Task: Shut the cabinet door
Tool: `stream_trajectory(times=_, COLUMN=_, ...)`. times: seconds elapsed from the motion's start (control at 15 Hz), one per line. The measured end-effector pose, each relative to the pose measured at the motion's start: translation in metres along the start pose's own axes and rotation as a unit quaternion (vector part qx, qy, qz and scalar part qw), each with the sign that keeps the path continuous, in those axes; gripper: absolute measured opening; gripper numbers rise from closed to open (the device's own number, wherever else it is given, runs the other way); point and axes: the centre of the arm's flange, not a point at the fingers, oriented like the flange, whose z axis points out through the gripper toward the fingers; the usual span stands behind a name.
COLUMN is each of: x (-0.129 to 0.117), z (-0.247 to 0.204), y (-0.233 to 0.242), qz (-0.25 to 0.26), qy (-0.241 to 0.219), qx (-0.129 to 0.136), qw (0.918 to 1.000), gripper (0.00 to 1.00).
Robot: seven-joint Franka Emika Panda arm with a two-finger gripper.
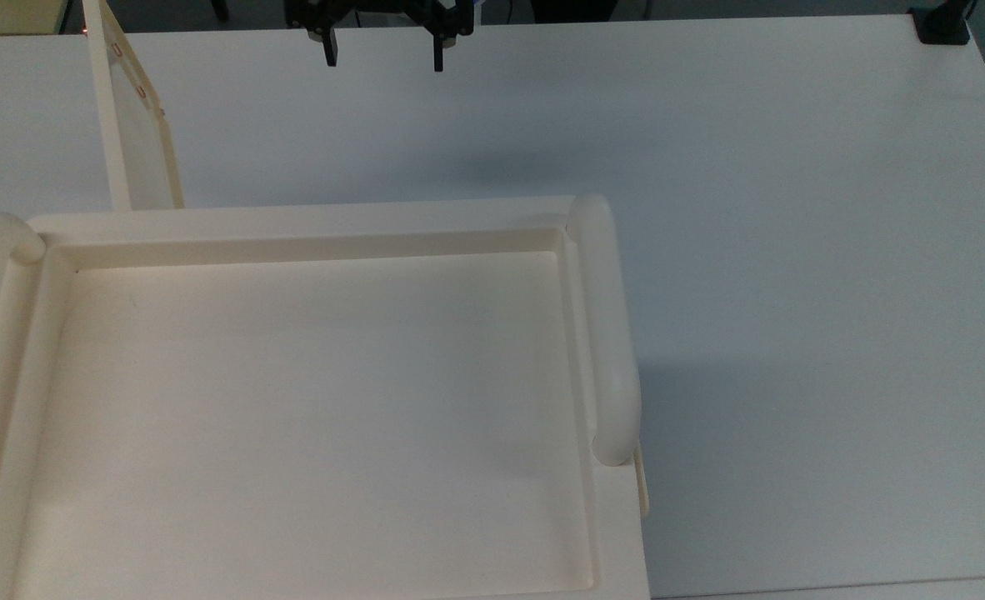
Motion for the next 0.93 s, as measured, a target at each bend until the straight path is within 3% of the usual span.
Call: stream_trajectory(times=0.93, x=-0.0003, z=-0.0007, y=0.0, qz=-0.001, qy=0.001, qx=0.0, qw=1.0, gripper=0.98)
